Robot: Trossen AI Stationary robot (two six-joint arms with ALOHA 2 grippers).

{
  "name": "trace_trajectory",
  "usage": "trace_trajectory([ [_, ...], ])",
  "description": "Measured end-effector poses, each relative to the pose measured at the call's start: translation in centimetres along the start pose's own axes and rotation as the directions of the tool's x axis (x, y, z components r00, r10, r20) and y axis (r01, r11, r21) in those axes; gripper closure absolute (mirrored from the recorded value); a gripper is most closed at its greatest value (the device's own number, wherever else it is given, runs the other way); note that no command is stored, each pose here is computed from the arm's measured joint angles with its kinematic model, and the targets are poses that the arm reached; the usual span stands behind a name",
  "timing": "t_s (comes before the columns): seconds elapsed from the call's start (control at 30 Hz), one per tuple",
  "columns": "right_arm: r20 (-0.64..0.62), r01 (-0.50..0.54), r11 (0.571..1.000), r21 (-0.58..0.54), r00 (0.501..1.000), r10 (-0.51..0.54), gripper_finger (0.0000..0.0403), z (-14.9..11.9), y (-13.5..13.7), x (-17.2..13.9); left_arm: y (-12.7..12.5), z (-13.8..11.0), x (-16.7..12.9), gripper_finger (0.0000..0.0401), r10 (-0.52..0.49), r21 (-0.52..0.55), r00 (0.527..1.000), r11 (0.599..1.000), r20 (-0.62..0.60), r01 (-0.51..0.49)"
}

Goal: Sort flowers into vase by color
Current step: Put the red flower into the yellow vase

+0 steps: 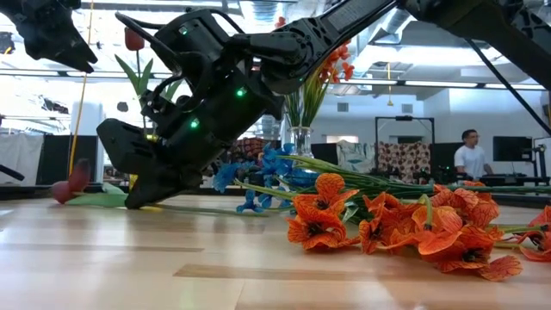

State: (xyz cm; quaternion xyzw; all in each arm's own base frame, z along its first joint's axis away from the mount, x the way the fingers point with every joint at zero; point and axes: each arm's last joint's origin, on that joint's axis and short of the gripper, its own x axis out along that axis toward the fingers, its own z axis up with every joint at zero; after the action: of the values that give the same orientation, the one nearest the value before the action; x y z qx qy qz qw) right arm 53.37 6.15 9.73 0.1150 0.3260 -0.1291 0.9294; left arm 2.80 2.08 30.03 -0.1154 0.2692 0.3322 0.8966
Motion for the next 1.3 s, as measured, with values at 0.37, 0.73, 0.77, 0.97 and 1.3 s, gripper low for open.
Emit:
trace_trajectory([
  [0.37,-0.004,-0.04,0.994,-0.099,0.999,0.04,0.0368,4.2,1.6,-6.1,-0.1,0.0,0.0,0.0156,-0.026,0.011,1.0,1.0,-0.003,0.026],
  [0.73,-0.007,0.087,0.975,-0.203,0.996,-0.091,0.0372,7.4,1.2,-12.6,-0.1,0.2,0.0,0.0156,-0.03,0.007,0.999,1.0,0.021,0.03],
  [0.77,-0.014,0.108,0.972,-0.211,0.993,-0.114,0.0372,7.4,1.1,-13.0,-0.1,0.2,0.0,0.0156,-0.031,0.007,0.999,1.0,0.021,0.03],
  [0.97,-0.037,0.164,0.953,-0.255,0.983,-0.179,0.0374,7.8,1.3,-16.2,-0.1,0.2,0.0,0.0156,-0.032,0.007,0.999,0.999,0.019,0.032],
  [1.3,0.049,0.172,0.964,-0.202,0.985,-0.165,0.0374,6.4,0.2,-20.2,-0.6,0.7,-0.1,0.0156,-0.183,0.053,0.982,0.982,0.054,0.18],
])
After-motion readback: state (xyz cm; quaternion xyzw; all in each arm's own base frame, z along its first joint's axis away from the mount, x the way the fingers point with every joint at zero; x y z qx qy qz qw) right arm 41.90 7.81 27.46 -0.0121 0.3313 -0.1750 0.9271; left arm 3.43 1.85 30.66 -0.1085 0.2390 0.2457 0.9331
